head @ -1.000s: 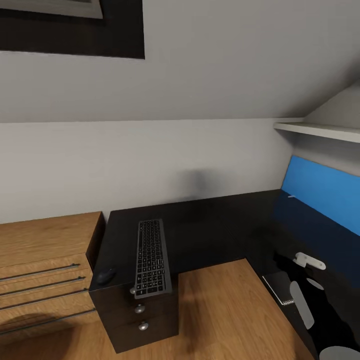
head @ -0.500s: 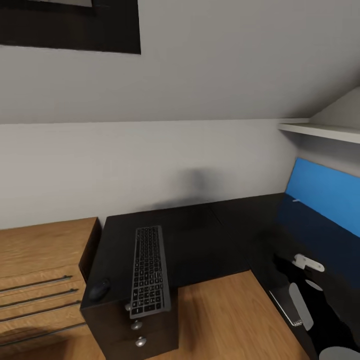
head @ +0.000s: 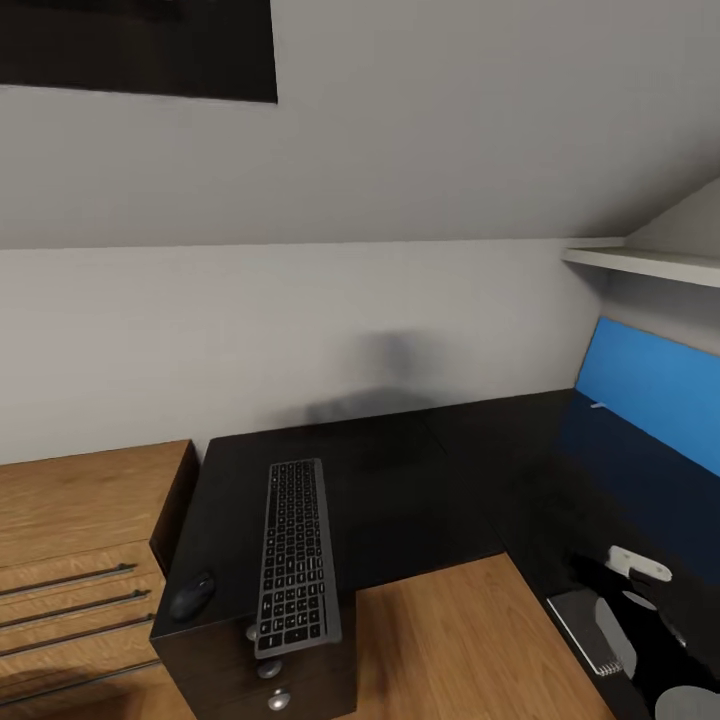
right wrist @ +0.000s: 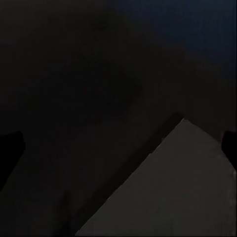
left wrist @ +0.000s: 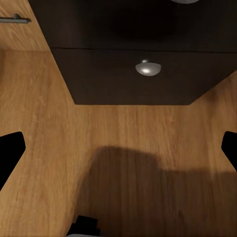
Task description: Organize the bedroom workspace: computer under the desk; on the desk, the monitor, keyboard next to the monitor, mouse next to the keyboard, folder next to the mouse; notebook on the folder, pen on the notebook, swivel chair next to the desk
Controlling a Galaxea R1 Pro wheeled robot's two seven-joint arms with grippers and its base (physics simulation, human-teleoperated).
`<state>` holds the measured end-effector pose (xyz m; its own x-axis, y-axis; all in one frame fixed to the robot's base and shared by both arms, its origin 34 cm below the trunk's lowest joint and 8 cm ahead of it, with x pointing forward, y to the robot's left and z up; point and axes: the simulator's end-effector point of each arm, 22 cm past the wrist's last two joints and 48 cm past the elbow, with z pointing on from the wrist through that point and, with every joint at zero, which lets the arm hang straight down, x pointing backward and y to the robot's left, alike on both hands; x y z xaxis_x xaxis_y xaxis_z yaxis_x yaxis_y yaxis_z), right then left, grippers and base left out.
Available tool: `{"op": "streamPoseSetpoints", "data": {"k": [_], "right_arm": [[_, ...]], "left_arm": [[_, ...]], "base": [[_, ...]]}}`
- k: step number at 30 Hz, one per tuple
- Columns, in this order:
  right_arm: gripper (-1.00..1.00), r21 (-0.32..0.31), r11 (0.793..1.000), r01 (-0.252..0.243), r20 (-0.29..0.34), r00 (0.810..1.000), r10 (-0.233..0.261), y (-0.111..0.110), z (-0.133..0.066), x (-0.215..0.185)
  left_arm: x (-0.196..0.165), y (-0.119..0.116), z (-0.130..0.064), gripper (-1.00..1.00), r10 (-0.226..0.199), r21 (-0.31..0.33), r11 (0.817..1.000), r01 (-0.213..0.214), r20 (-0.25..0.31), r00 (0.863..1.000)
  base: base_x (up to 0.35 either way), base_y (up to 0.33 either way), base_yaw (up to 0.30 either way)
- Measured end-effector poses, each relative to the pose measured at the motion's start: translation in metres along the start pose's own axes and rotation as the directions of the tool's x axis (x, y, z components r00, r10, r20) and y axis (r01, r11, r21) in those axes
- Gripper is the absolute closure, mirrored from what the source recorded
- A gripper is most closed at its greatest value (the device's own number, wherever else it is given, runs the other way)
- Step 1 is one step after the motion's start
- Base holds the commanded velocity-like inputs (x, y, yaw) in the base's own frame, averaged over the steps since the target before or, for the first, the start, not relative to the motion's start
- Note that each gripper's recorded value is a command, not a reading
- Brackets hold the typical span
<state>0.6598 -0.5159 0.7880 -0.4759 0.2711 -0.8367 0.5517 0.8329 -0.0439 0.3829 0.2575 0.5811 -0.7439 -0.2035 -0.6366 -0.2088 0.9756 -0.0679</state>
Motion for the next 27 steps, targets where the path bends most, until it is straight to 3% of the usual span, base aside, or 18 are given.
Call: {"op": "streamPoseSetpoints", "data": {"k": [4, 16, 19, 21, 27], "right_arm": [[-1.0, 0.026, 1.0, -0.006, 0.02, 1.0, 0.005, -0.015, 0.011, -0.019], [-1.0, 0.073, 0.997, 0.001, 0.043, 0.999, -0.004, -0.05, 0.018, -0.041], [-1.0, 0.098, 0.995, -0.023, 0.009, 1.0, 0.023, -0.067, 0.022, -0.03], [-1.0, 0.131, 0.988, -0.082, -0.018, 0.996, 0.085, -0.09, 0.028, -0.031], [-1.0, 0.123, 0.984, -0.132, -0.036, 0.99, 0.138, -0.103, 0.033, -0.035]], "left_arm": [[-0.001, -0.001, 0.0, -1.0, -0.002, 0.002, 1.0, 0.002, 0.001, 1.0], [0.0, -0.003, 0.0, -1.0, 0.005, 0.008, 1.0, -0.005, 0.001, 1.0], [-0.002, -0.003, 0.0, -1.0, 0.001, 0.006, 1.0, -0.001, 0.006, 1.0], [-0.011, -0.003, 0.0, -1.0, -0.006, 0.006, 1.0, 0.006, 0.042, 0.999], [-0.021, -0.004, 0.001, -1.0, -0.014, 0.005, 1.0, 0.013, 0.095, 0.995]], "base": [[0.003, 0.0, 0.0], [0.0, 0.0, 0.0], [0.0, 0.0, 0.0], [0.0, 0.0, 0.0], [0.0, 0.0, 0.0]]}}
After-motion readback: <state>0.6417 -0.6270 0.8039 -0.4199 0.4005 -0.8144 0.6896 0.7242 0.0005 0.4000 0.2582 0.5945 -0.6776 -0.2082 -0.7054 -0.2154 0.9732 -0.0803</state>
